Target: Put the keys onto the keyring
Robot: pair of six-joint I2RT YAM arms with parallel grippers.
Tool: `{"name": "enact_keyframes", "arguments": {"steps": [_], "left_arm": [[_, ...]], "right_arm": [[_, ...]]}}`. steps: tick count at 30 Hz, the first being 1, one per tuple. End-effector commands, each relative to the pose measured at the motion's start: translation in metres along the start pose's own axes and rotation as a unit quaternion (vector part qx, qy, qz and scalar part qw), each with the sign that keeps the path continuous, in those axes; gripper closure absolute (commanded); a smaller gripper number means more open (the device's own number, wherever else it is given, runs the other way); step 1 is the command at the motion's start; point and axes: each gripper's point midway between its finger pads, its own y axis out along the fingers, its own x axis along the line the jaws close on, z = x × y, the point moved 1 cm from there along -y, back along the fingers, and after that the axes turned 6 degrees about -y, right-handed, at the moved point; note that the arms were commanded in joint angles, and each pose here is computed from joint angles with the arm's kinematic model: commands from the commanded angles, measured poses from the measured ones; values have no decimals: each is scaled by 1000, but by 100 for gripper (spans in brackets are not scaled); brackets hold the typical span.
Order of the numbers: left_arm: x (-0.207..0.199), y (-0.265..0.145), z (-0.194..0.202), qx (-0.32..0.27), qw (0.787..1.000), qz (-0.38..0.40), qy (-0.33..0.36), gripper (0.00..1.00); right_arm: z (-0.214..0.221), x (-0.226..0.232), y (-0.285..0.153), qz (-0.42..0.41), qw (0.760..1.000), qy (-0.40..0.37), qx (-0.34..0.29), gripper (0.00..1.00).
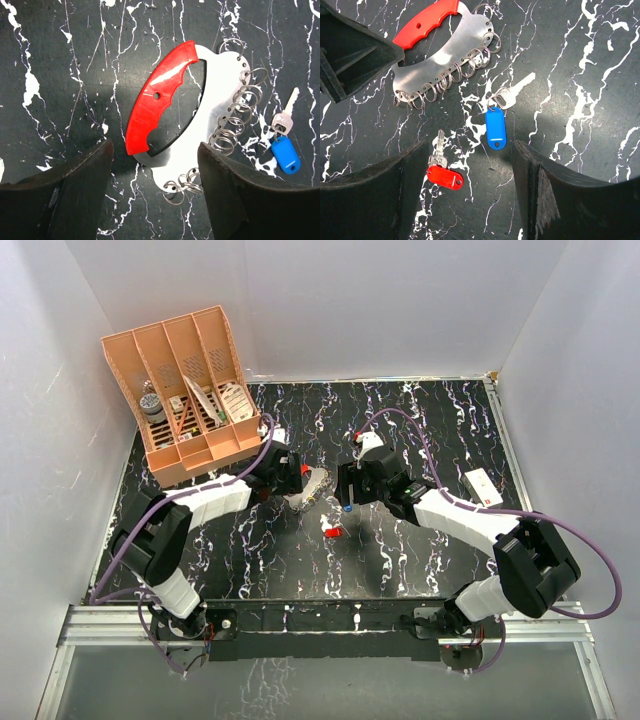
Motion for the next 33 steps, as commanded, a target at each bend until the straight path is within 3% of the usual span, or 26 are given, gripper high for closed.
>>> {"name": "enact_keyframes", "arguments": {"steps": [1, 9, 16, 25, 33], "left_arm": [[-3, 7, -16, -29, 999, -9, 13, 33], [-11, 7, -14, -23, 1000, 13, 3, 32], [-2, -11, -20, -37, 999, -4, -11, 33], [8, -33, -25, -57, 998, -5, -25, 32], [15, -38, -28, -66, 997, -8, -36, 32]], "right_arm": [[-8, -2, -1, 6, 1000, -2, -23, 34], [-11, 12, 10, -33, 999, 5, -22, 33], [-17, 32, 46, -81, 996, 23, -5, 35], [-27, 40, 72, -98, 995, 34, -13, 36], [-12, 40, 95, -99, 994, 48, 12, 37]]}}
